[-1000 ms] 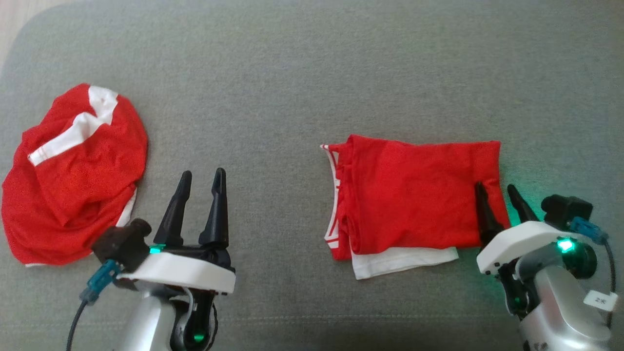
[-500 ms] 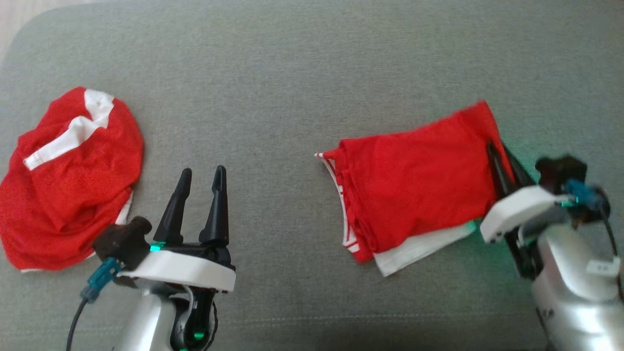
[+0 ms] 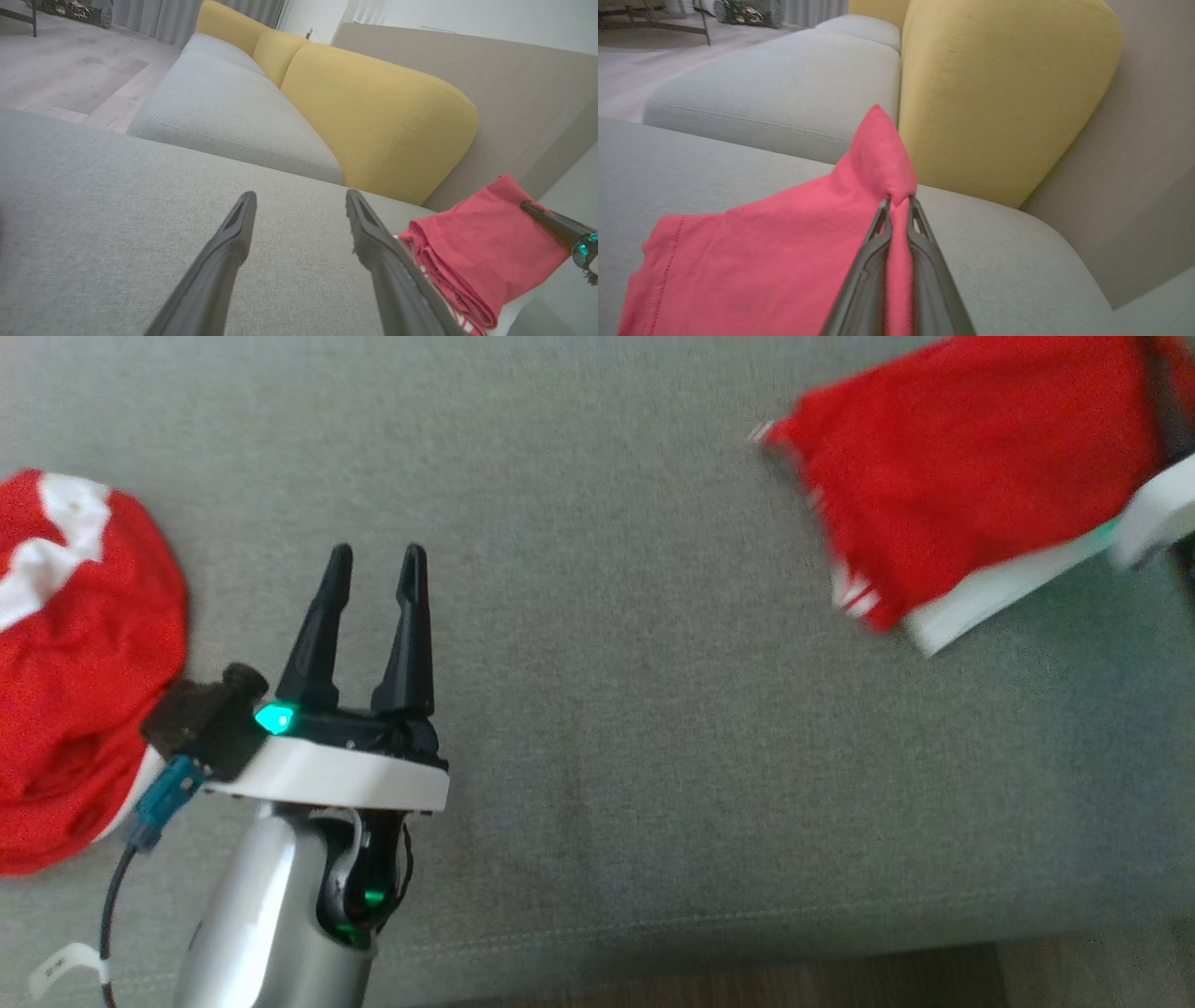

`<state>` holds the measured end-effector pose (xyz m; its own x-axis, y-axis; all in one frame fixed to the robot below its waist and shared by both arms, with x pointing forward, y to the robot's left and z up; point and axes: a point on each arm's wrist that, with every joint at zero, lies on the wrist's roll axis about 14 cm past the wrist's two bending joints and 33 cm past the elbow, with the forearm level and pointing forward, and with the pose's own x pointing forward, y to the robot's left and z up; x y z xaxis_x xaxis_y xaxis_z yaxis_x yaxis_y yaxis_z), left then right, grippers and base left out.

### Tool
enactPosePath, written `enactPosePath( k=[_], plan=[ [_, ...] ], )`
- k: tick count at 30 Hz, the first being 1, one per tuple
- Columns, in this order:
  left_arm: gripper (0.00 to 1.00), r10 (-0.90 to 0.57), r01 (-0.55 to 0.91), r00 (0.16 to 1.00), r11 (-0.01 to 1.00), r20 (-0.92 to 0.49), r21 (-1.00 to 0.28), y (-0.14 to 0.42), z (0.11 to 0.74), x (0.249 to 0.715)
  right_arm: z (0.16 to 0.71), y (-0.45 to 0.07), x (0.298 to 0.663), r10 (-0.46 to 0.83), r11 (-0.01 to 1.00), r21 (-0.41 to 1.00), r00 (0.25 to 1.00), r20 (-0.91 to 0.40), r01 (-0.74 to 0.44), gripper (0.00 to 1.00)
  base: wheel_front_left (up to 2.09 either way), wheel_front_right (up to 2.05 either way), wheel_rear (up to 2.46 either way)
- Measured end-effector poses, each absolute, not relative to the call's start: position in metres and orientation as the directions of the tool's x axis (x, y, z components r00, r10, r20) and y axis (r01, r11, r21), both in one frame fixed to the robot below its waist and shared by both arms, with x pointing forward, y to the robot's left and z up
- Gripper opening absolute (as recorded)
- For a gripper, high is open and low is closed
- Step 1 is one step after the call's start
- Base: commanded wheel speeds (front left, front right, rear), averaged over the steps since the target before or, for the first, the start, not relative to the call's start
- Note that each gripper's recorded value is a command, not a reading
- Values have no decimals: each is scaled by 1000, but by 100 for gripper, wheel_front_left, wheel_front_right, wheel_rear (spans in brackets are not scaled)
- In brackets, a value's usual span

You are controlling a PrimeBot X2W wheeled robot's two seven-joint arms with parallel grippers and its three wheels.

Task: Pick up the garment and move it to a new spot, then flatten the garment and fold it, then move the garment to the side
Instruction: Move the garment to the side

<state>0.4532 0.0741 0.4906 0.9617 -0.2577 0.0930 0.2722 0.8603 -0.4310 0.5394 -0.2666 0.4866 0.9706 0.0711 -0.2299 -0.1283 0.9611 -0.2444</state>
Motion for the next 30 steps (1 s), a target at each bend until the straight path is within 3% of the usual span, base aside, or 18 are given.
enactPosePath(
  k=[11,17,18,19,30],
  plan=[
    [100,-287,279,957,852,50,-444,62,455,484,473,-370,557,-198,962,-240,934,-296,128,0,0,0,0],
    [100,-300,280,953,845,30,-455,57,442,488,467,-380,563,-242,952,-259,922,-303,165,0,0,0,0],
    [100,-304,284,952,845,30,-452,57,442,487,466,-380,563,-244,950,-267,921,-303,164,38,0,0,0],
    [100,-307,287,951,846,31,-450,56,442,488,465,-379,563,-246,953,-247,923,-297,175,100,0,0,0],
    [100,-281,284,957,854,73,-436,66,465,487,494,-356,570,-205,968,-183,958,-200,169,100,0,0,0]
  ],
)
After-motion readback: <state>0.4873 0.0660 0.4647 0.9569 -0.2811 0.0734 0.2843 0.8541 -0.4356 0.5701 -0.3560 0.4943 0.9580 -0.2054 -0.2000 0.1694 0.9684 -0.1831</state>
